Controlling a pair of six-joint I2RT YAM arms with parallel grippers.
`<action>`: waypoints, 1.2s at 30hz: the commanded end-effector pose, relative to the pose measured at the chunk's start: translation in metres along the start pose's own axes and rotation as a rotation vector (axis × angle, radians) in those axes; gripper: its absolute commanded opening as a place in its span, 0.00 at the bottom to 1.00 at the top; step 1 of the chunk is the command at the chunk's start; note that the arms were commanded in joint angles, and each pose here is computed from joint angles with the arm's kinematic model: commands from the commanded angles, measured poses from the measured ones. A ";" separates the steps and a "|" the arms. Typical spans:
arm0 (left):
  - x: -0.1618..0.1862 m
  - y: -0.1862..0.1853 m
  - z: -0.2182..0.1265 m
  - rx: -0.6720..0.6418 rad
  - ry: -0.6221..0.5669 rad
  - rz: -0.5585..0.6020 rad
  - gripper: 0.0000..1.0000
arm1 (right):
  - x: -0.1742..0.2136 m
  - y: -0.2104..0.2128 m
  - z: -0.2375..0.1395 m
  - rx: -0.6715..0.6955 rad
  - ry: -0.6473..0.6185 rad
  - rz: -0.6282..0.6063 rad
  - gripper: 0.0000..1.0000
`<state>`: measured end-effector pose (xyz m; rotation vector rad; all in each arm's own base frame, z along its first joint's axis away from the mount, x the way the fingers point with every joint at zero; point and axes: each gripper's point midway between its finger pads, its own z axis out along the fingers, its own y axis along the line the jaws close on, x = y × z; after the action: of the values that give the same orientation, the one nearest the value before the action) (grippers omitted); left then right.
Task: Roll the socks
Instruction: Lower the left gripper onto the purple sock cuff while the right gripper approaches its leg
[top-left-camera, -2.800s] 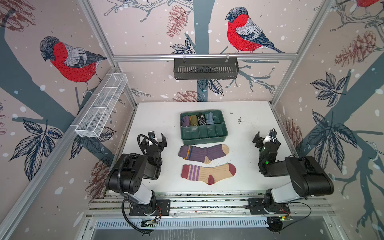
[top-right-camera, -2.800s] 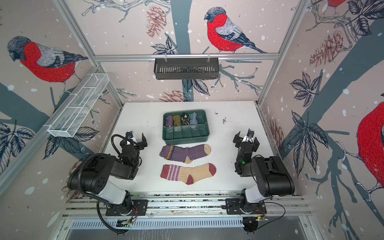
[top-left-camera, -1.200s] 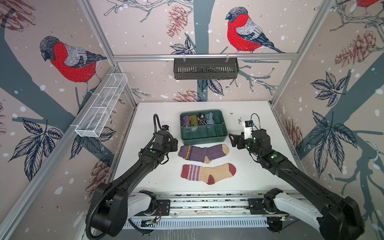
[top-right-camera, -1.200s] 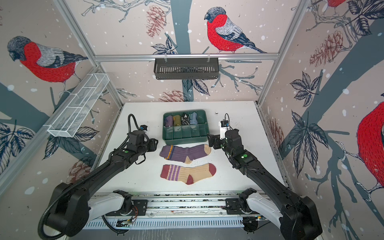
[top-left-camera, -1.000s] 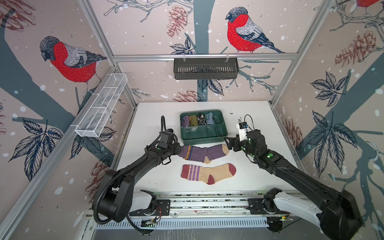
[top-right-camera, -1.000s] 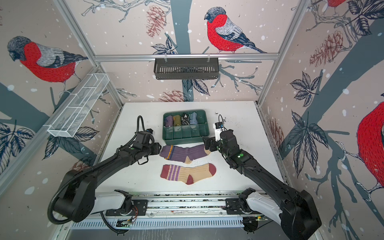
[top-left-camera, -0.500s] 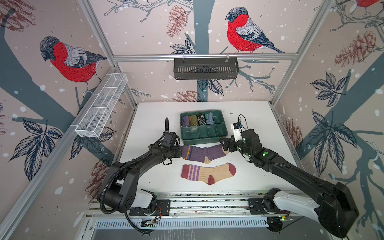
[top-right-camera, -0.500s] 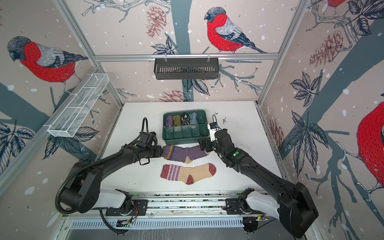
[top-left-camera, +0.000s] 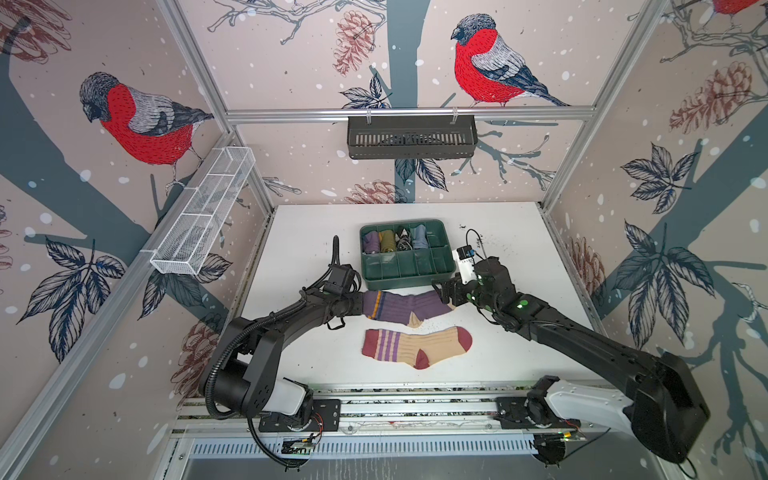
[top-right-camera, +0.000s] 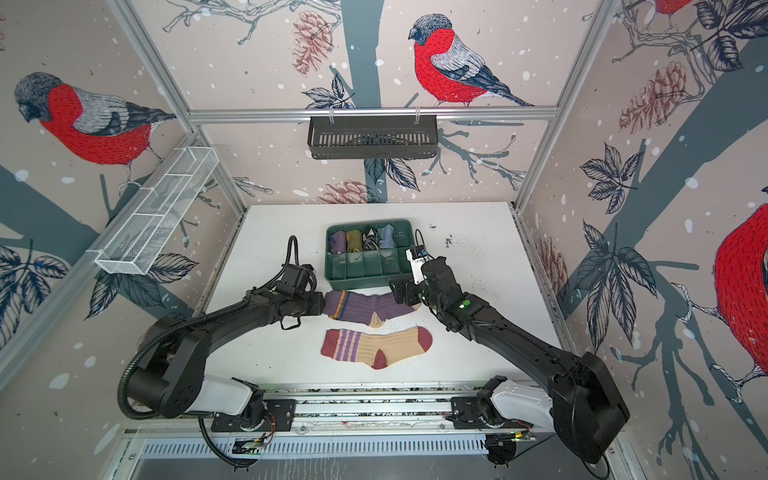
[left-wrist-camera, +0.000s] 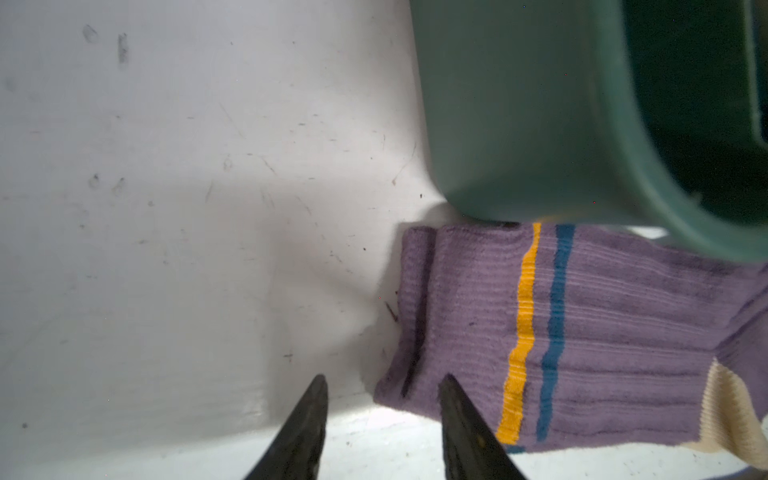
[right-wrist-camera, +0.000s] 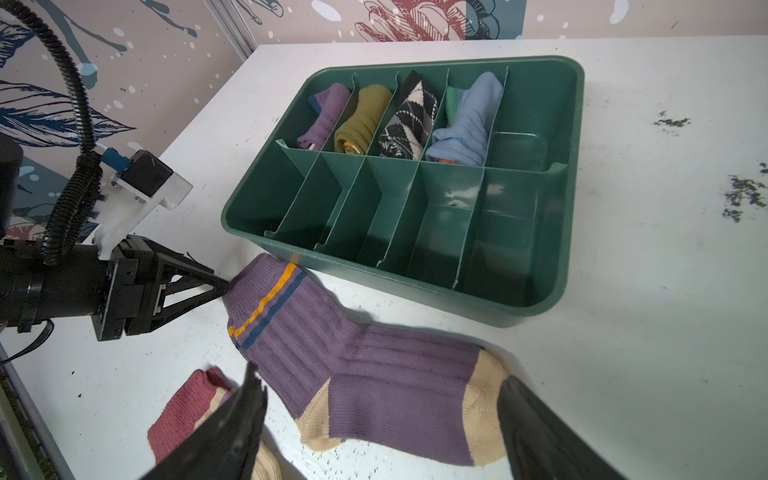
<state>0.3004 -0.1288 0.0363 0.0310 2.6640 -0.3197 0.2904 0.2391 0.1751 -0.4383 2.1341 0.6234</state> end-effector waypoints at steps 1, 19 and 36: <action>-0.007 -0.006 0.002 0.015 -0.019 0.011 0.44 | -0.003 0.006 0.003 -0.019 0.003 -0.004 0.89; 0.002 -0.014 0.013 0.050 0.034 0.039 0.28 | 0.024 0.016 0.026 -0.053 0.117 0.002 0.84; 0.001 -0.028 0.001 0.092 0.044 0.082 0.11 | 0.058 0.045 0.067 -0.151 0.252 0.041 0.17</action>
<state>0.2997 -0.1532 0.0343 0.1450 2.6830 -0.4102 0.2769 0.2965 0.1025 -0.5774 2.3637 0.7267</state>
